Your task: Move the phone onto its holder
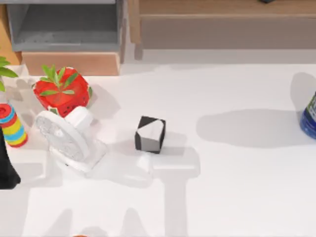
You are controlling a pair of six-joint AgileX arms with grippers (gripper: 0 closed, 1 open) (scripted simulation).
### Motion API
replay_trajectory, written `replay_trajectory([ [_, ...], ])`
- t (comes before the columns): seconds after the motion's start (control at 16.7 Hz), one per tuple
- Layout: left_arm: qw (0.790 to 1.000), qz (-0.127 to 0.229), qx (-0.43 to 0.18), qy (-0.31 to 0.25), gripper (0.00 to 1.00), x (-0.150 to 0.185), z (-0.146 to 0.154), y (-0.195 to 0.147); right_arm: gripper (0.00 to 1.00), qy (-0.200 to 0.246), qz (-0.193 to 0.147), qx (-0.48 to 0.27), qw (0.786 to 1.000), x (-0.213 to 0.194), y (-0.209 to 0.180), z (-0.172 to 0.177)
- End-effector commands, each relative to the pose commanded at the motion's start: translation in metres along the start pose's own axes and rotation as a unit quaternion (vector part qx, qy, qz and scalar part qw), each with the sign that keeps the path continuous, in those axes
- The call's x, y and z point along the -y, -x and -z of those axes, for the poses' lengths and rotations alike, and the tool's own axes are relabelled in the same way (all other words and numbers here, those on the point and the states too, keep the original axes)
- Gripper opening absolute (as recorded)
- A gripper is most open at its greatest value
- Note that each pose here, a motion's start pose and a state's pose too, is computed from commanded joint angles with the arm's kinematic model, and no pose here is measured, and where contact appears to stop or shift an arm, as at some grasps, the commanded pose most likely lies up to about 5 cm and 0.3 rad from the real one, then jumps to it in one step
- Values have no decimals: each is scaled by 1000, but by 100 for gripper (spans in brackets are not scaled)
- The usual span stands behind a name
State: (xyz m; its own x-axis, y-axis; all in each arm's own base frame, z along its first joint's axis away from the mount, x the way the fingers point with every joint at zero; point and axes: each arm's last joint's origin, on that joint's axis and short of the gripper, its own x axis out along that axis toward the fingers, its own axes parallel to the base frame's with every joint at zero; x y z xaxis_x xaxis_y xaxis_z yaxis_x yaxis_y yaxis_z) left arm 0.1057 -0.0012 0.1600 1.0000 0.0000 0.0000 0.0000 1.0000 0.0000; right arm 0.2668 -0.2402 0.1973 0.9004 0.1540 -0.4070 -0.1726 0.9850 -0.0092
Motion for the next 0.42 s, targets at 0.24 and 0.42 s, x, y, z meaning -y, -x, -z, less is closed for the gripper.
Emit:
replay_trajectory([
  [0.24,1000,0,0,0,100,0,0,0,100,0,0,0,1000,0,0,0],
  [0.42,1000,0,0,0,100,0,0,0,100,0,0,0,1000,0,0,0],
])
